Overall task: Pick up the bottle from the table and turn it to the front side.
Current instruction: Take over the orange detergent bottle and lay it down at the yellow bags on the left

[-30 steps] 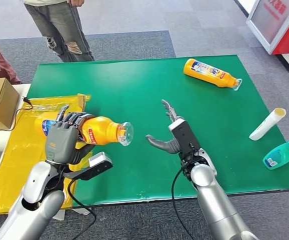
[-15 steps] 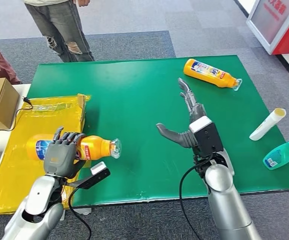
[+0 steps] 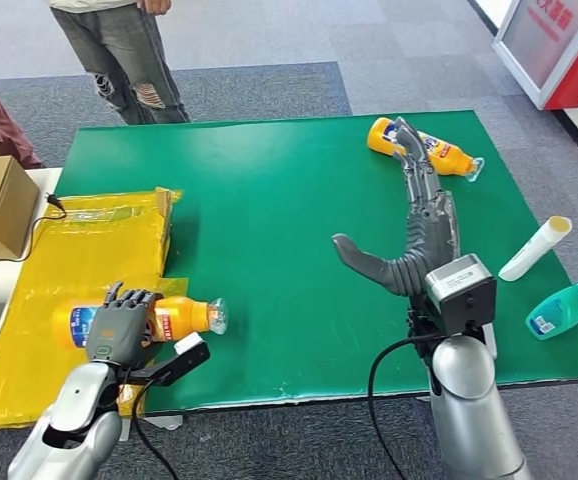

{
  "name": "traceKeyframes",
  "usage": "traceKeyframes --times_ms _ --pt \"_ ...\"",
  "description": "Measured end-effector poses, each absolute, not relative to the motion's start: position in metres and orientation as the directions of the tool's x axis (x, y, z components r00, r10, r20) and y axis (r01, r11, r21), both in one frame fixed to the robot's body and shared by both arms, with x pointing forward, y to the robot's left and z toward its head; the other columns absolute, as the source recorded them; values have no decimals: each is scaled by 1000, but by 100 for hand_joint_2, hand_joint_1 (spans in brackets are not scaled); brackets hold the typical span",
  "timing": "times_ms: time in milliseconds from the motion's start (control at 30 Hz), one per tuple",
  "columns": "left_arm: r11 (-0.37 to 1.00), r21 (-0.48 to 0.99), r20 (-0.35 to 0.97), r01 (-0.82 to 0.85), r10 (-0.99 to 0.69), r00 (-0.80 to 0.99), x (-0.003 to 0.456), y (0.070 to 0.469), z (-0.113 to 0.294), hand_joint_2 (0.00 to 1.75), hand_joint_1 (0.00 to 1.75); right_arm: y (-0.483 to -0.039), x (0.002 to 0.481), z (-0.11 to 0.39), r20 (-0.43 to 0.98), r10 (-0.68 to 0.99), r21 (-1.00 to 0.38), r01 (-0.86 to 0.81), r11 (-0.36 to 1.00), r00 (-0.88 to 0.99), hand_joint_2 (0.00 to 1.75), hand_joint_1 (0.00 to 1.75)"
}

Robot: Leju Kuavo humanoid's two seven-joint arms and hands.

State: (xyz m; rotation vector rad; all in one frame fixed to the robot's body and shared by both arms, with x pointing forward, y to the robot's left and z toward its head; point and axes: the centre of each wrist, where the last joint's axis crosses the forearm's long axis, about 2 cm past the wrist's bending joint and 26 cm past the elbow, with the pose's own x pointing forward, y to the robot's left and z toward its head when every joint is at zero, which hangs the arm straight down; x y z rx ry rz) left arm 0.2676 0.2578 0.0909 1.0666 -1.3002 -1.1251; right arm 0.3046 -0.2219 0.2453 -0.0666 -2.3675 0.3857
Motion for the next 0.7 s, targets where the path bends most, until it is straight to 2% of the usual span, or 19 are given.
traceKeyframes --times_ms 467,600,700 --pt "141 990 140 5 -987 75 286 285 80 175 175 -222 302 252 635 156 -290 -46 956 -757 175 0" --pt "147 989 146 -1 -985 96 293 293 81 175 0 -221 302 253 632 155 -292 -47 955 -760 175 0" --pt "145 989 145 -10 -984 104 296 295 81 175 0 -220 302 253 628 155 -296 -51 954 -762 175 0"
